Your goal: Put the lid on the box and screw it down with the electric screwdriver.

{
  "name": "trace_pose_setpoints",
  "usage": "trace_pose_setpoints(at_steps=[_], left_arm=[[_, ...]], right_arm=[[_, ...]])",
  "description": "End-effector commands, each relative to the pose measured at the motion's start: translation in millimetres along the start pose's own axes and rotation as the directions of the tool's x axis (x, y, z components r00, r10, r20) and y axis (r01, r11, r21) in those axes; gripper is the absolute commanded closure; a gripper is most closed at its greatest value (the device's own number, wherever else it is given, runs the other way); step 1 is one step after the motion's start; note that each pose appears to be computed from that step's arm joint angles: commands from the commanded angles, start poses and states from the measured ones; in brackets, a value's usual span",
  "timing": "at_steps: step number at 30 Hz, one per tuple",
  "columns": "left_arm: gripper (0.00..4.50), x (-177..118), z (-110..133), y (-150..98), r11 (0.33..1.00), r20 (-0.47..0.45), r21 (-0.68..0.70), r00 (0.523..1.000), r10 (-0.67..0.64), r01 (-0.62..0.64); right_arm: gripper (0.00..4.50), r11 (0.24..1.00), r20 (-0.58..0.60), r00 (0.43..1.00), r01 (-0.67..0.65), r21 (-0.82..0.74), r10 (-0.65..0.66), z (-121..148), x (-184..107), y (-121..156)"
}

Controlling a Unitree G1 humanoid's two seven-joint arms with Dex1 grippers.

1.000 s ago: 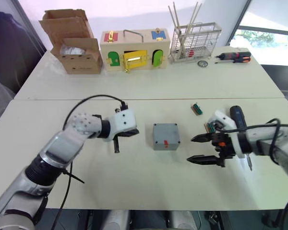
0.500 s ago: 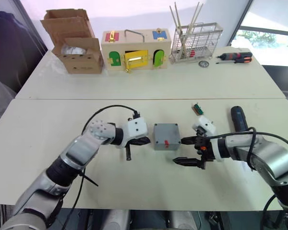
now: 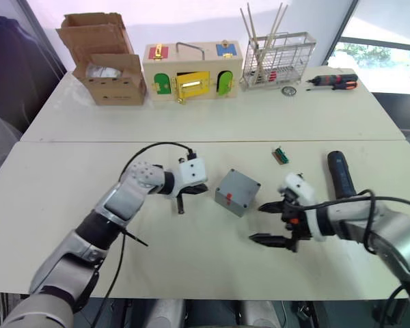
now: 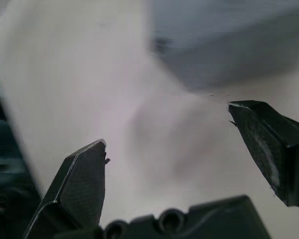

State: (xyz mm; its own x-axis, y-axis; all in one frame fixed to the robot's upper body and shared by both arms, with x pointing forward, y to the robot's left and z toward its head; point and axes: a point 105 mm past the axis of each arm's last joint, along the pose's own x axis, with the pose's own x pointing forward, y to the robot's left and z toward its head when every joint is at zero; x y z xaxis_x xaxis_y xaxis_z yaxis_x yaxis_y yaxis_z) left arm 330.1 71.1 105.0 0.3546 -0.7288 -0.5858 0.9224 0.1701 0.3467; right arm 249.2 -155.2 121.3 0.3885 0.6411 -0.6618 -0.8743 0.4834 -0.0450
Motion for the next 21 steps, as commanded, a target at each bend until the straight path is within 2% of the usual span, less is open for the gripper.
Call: trace_pose_setpoints(at_steps=[1, 4, 8, 12, 15, 21], left_arm=[[4.50, -16.8, 7.0, -17.7, 0.997, 0.009, 0.050, 0.998, -0.064, 0.064], [4.50, -22.5, 8.5, -38.2, 0.992, 0.026, 0.029, 0.992, -0.127, 0.126], [4.50, -18.3, 17.7, -51.0, 0.989, 0.088, -0.026, 0.986, -0.144, 0.147], [4.50, -8.6, 23.6, -48.7, 0.992, 0.114, -0.056, 0.987, -0.110, 0.117], [4.50, 3.6, 26.9, -45.0, 0.992, 0.133, -0.081, 0.988, -0.084, 0.095], [4.50, 13.2, 20.5, -34.1, 0.997, 0.095, -0.072, 0.995, -0.022, 0.029]], right_arm=[[0.06, 0.987, 0.032, 0.993, 0.116, -0.115, -0.113, 12.1, -13.6, -27.3], [0.06, 0.968, 0.070, 0.992, 0.121, -0.221, -0.108, 20.3, -12.0, -38.8], [0.06, 0.939, 0.046, 0.997, 0.072, -0.337, -0.060, 19.5, -1.3, -51.1], [0.06, 0.908, 0.008, 1.000, 0.017, -0.418, -0.015, 16.8, 8.8, -57.8], [0.06, 0.903, 0.016, 0.998, -0.049, -0.427, 0.061, 20.5, 17.0, -52.5], [0.06, 0.902, 0.040, 0.988, -0.122, -0.415, 0.152, 26.8, 21.2, -36.8]])
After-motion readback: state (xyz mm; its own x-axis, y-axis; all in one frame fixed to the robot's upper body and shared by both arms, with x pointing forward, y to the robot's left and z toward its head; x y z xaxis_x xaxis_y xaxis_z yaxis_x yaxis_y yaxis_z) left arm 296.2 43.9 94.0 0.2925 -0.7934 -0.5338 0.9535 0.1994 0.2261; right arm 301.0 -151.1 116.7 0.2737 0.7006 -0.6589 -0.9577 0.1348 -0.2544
